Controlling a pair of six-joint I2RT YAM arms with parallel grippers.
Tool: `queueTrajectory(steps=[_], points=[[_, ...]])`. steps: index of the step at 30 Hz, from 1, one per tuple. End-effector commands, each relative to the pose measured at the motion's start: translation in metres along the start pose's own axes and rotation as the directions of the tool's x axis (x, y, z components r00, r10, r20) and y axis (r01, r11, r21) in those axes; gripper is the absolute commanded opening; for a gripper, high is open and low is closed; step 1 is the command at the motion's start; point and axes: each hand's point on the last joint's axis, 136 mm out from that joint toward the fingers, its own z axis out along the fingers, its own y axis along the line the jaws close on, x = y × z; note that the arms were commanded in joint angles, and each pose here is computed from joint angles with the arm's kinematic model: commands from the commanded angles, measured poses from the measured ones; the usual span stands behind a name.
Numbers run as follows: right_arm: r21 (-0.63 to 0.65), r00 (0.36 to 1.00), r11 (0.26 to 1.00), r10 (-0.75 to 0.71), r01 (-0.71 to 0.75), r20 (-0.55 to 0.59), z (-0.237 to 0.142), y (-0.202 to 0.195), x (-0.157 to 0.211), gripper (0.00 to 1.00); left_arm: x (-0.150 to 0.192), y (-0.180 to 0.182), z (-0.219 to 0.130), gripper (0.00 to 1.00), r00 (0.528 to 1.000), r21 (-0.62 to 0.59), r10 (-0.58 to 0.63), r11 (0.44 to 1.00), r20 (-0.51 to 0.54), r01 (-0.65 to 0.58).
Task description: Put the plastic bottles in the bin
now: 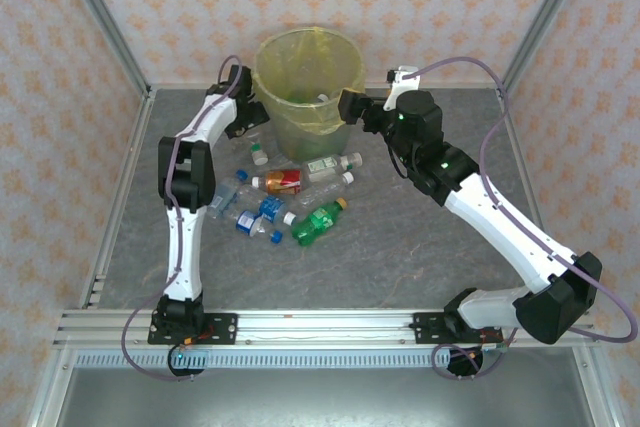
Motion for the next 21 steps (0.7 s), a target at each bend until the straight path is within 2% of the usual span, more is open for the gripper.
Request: queueTrajectory(steps=[1,4,9,12,21], points=[[0.010,0.999,1.000,-0.014,0.013,0.030,-0.004,0.003,-0.014,1.00,0.007,0.007,0.004,0.74,0.999,-0.054,0.034,0.998,-0.021,-0.035],[0.010,0.999,1.000,-0.015,0.015,0.030,-0.004,0.003,-0.013,1.00,0.007,0.007,0.001,0.65,0.999,-0.055,0.039,0.998,-0.021,-0.040],[0.004,0.999,1.000,-0.015,0.014,0.028,-0.003,0.003,-0.013,0.99,0.000,0.007,-0.015,0.62,0.999,-0.051,0.036,0.998,0.020,-0.035],[-0.002,1.000,1.000,-0.014,0.014,0.026,-0.002,0.005,-0.012,1.00,-0.008,0.007,-0.030,0.55,0.998,-0.030,0.021,0.999,0.055,-0.019],[-0.034,1.000,0.999,-0.009,0.010,0.029,-0.001,0.011,-0.013,1.00,-0.031,0.016,-0.098,0.56,0.983,0.043,-0.050,0.998,0.177,0.043]])
